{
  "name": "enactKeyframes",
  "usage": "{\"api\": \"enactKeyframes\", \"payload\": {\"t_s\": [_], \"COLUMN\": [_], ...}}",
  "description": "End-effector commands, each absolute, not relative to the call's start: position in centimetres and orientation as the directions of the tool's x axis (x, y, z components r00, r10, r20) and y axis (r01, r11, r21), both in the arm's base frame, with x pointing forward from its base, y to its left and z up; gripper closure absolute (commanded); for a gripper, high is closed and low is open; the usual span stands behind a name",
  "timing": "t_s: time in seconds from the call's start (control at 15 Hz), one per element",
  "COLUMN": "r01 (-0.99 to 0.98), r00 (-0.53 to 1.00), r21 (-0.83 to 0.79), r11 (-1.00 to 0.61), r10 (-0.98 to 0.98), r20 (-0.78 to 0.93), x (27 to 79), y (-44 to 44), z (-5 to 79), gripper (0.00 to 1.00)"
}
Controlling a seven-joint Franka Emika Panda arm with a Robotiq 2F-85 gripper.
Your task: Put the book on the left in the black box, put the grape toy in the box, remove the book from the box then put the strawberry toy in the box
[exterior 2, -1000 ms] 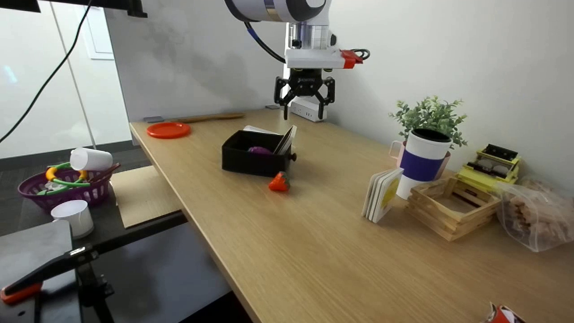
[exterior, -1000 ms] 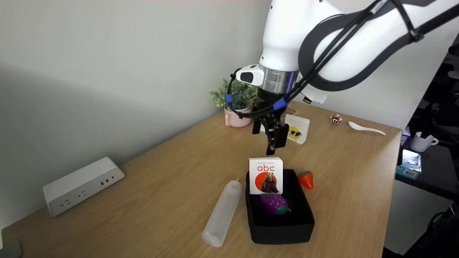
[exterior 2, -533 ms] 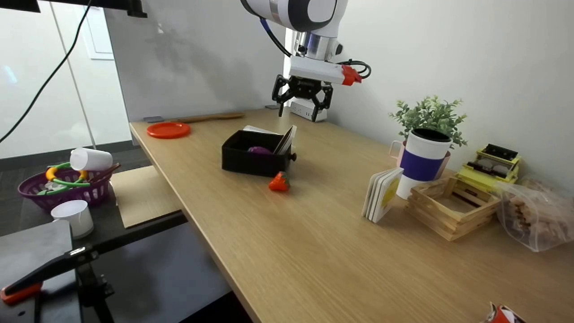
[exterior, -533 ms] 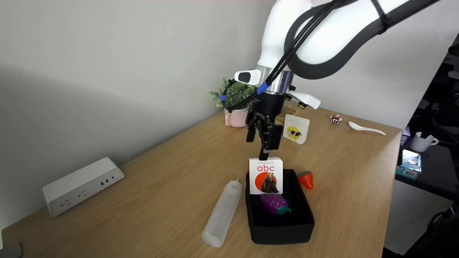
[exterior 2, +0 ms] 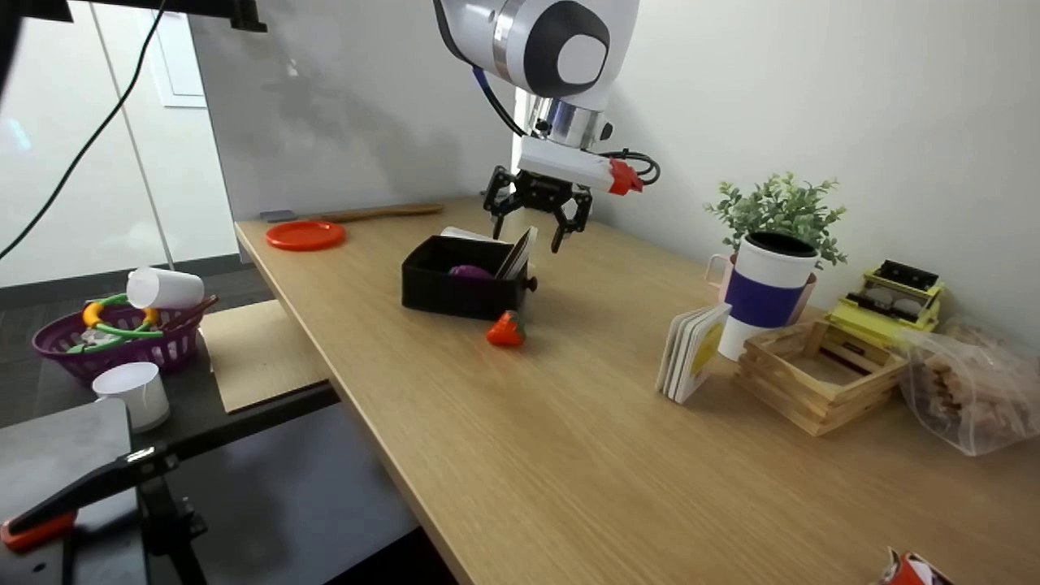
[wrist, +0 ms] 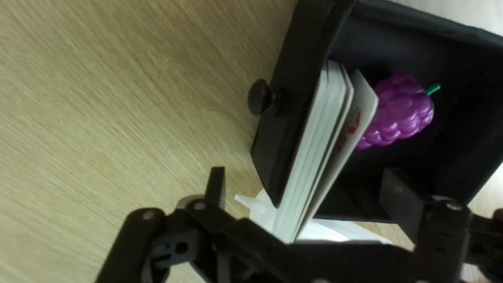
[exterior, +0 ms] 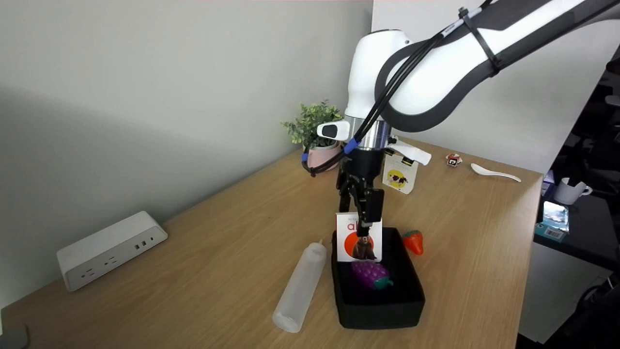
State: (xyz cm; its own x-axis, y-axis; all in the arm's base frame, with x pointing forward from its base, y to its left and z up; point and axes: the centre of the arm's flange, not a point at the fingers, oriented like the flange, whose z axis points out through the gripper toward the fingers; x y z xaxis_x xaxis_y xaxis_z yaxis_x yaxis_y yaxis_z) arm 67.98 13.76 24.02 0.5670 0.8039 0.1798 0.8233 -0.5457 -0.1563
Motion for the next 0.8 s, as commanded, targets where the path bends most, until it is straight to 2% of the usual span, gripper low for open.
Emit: {"api": "enactKeyframes", "payload": {"t_s": [0.0, 0.07, 0.2, 0.73], "r01": [0.82, 0.819, 0.821, 0.823], "r00": [0.569, 0.568, 0.565, 0.561], "r21": [-0.195, -0.2, -0.204, -0.205], "r11": [-0.539, -0.537, -0.534, -0.529], "r10": [0.806, 0.808, 0.81, 0.814], "r20": [0.162, 0.159, 0.154, 0.149], "x": [68.97, 69.03, 69.13, 69.62], "y": [13.88, 13.91, 13.94, 14.02], "z": [23.54, 23.45, 23.36, 24.06], "gripper": [0.0, 0.25, 0.34, 0.9]}}
